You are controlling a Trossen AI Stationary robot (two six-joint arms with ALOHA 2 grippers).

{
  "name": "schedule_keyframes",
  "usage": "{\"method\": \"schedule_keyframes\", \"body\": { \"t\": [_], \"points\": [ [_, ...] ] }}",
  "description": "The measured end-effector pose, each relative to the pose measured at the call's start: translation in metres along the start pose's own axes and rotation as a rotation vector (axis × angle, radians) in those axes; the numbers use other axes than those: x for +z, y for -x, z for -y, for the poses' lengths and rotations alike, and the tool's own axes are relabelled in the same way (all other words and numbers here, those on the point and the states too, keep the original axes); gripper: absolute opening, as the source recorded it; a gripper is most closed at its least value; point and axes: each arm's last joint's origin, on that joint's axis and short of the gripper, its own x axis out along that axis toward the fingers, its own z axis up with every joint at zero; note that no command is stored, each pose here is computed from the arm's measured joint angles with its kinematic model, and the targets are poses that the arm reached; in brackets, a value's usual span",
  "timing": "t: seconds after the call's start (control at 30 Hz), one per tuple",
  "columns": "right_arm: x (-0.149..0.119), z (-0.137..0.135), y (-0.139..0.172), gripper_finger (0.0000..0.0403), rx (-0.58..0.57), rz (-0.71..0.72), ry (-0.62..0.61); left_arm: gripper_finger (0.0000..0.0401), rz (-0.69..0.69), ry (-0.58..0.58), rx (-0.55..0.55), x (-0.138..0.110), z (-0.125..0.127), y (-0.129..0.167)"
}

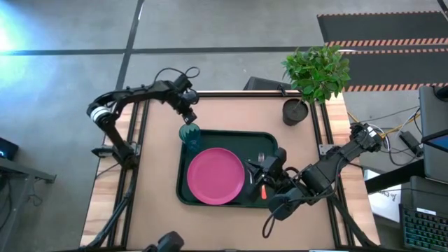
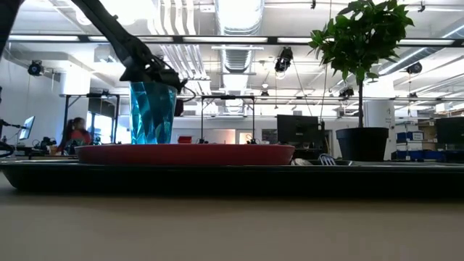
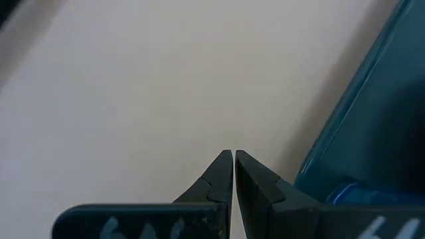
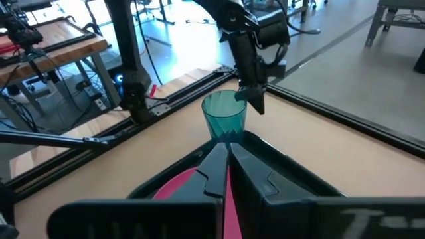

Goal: Pick and place plate/cup/fork/spoon on tray
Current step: Move the black serving tray to the center of the table

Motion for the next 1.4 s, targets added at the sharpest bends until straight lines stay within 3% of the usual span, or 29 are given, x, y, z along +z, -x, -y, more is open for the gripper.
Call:
{"method": "schedule_keyframes", "body": {
  "t": [0.63,1.03,1.4],
  "points": [
    [0.000,-0.001,0.000,0.0008,0.004,0.003,-0.003,0.0000,-0.096,0.034,-0.016,-0.040,0.016,-0.044],
    [0.000,-0.001,0.000,0.0008,0.006,0.002,0.003,0.0000,-0.081,0.058,-0.041,-0.042,0.034,-0.030],
    [-0.001,-0.003,0.004,0.0008,0.028,-0.004,0.002,0.0000,-0.063,0.052,0.053,-0.043,0.028,-0.032]
  ]
}}
